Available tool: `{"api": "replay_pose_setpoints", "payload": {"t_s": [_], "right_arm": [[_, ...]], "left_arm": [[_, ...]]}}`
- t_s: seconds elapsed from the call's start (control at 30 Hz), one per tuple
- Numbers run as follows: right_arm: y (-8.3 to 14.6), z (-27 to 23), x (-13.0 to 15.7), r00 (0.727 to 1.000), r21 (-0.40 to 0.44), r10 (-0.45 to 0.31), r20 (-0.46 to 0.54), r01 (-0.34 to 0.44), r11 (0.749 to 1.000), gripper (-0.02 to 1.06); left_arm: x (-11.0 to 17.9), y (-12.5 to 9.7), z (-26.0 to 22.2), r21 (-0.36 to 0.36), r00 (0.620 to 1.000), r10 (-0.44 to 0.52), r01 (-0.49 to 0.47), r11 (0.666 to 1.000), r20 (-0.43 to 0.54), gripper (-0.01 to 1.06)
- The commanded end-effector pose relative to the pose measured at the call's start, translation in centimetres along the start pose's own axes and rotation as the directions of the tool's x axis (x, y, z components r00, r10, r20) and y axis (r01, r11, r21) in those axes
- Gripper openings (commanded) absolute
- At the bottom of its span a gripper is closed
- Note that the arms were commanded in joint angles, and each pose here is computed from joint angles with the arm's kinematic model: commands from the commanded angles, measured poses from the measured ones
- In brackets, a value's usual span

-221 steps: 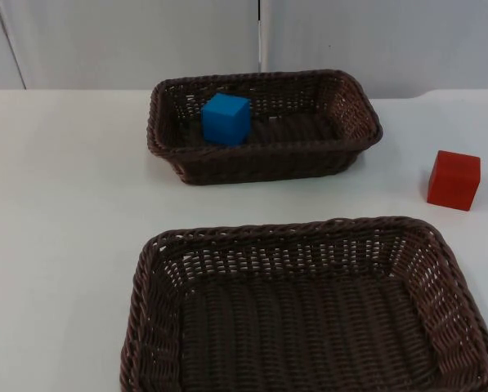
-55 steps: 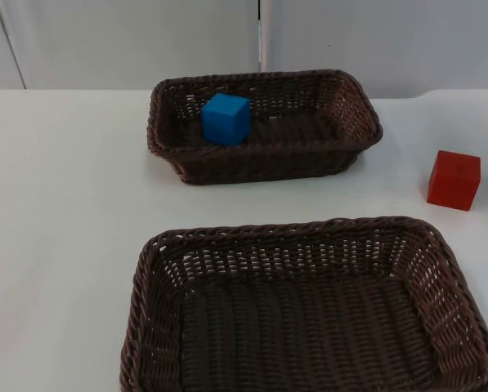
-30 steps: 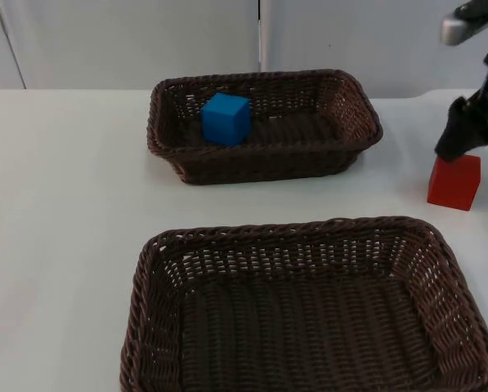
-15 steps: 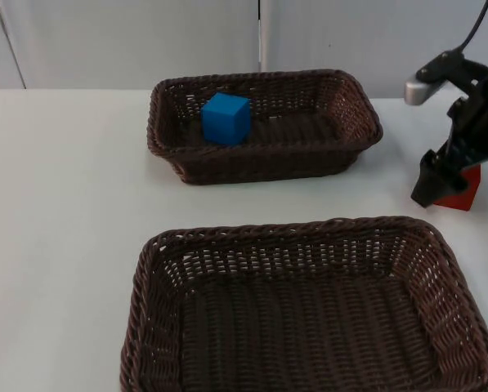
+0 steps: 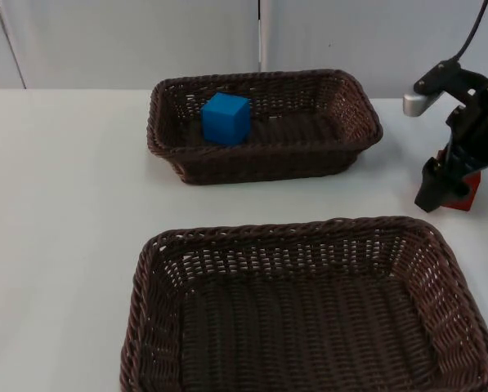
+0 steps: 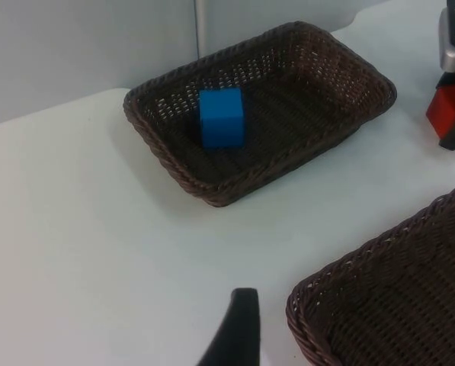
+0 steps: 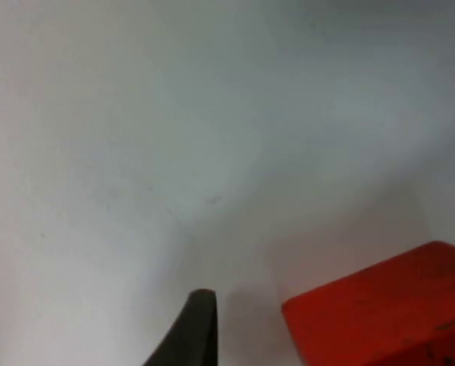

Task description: Pick up one cube with the left hand and place it into the upper basket. Pick up one cube with the right hand and place it into the lower basket.

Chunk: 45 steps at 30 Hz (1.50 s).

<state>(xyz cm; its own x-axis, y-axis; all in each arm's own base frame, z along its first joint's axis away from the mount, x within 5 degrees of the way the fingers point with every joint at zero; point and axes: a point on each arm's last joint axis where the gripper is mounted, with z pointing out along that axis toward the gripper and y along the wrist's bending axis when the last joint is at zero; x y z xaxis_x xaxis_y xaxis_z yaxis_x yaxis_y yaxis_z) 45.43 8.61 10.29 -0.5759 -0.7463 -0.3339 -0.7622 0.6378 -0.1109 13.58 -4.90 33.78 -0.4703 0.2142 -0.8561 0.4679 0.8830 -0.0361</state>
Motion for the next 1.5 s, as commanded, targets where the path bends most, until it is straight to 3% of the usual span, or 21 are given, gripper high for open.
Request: {"api": "replay_pose_setpoints", "payload": {"t_s": [0.0, 0.13, 0.27, 0.3, 0.47, 0.5, 0.57, 0.7, 1.03, 1.3, 1.47], "right_arm": [[0.1, -0.2, -0.2, 1.000, 0.002, -0.017, 0.000, 0.017, 1.000, 0.90], [0.0, -0.2, -0.1, 1.000, 0.008, -0.030, -0.009, 0.030, 1.000, 0.82], [-0.1, -0.3, -0.1, 0.999, 0.015, -0.036, -0.008, 0.036, 0.999, 0.59], [-0.1, -0.3, -0.1, 0.999, 0.015, -0.036, -0.008, 0.036, 0.999, 0.59], [-0.5, -2.9, -1.2, 0.998, 0.067, -0.046, 0.045, 0.043, 0.997, 0.11], [-0.5, -2.9, -1.2, 0.998, 0.067, -0.046, 0.045, 0.043, 0.997, 0.11], [-0.6, -4.7, -1.8, 0.996, 0.092, -0.044, 0.078, 0.037, 0.995, 0.00], [-0.6, -7.3, -2.4, 0.993, 0.114, -0.032, 0.111, 0.019, 0.993, 0.00], [0.6, -17.7, -3.5, 0.964, 0.149, 0.105, 0.246, -0.144, 0.978, 0.00], [1.0, -20.8, -3.7, 0.938, 0.161, 0.153, 0.312, -0.211, 0.964, 0.00], [1.2, -21.2, -3.6, 0.939, 0.152, 0.158, 0.306, -0.212, 0.965, 0.00]], "left_arm": [[0.0, 0.1, -0.1, -0.007, 1.000, -0.004, 0.004, 1.000, 0.006, 0.79], [0.0, 0.1, -0.1, -0.007, 1.000, -0.004, 0.004, 1.000, 0.006, 0.79], [0.0, 0.1, -0.1, -0.007, 1.000, -0.004, 0.004, 1.000, 0.006, 0.79], [0.0, 0.1, -0.1, -0.007, 1.000, -0.004, 0.004, 1.000, 0.006, 0.79], [0.0, 0.1, -0.1, -0.009, 1.000, -0.002, 0.002, 1.000, 0.007, 0.79], [0.0, 0.1, -0.1, -0.009, 1.000, -0.002, 0.002, 1.000, 0.007, 0.79], [0.0, 0.1, -0.1, -0.009, 1.000, -0.002, 0.002, 1.000, 0.007, 0.79], [0.0, 0.1, -0.1, -0.011, 1.000, 0.000, 0.001, 1.000, 0.006, 0.79], [0.0, 0.1, -0.1, -0.010, 1.000, -0.001, 0.001, 1.000, 0.004, 0.79], [0.0, 0.1, -0.1, -0.010, 1.000, -0.001, 0.001, 1.000, 0.004, 0.79], [0.0, 0.1, -0.1, -0.013, 1.000, 0.005, -0.005, 1.000, 0.002, 0.79]]}}
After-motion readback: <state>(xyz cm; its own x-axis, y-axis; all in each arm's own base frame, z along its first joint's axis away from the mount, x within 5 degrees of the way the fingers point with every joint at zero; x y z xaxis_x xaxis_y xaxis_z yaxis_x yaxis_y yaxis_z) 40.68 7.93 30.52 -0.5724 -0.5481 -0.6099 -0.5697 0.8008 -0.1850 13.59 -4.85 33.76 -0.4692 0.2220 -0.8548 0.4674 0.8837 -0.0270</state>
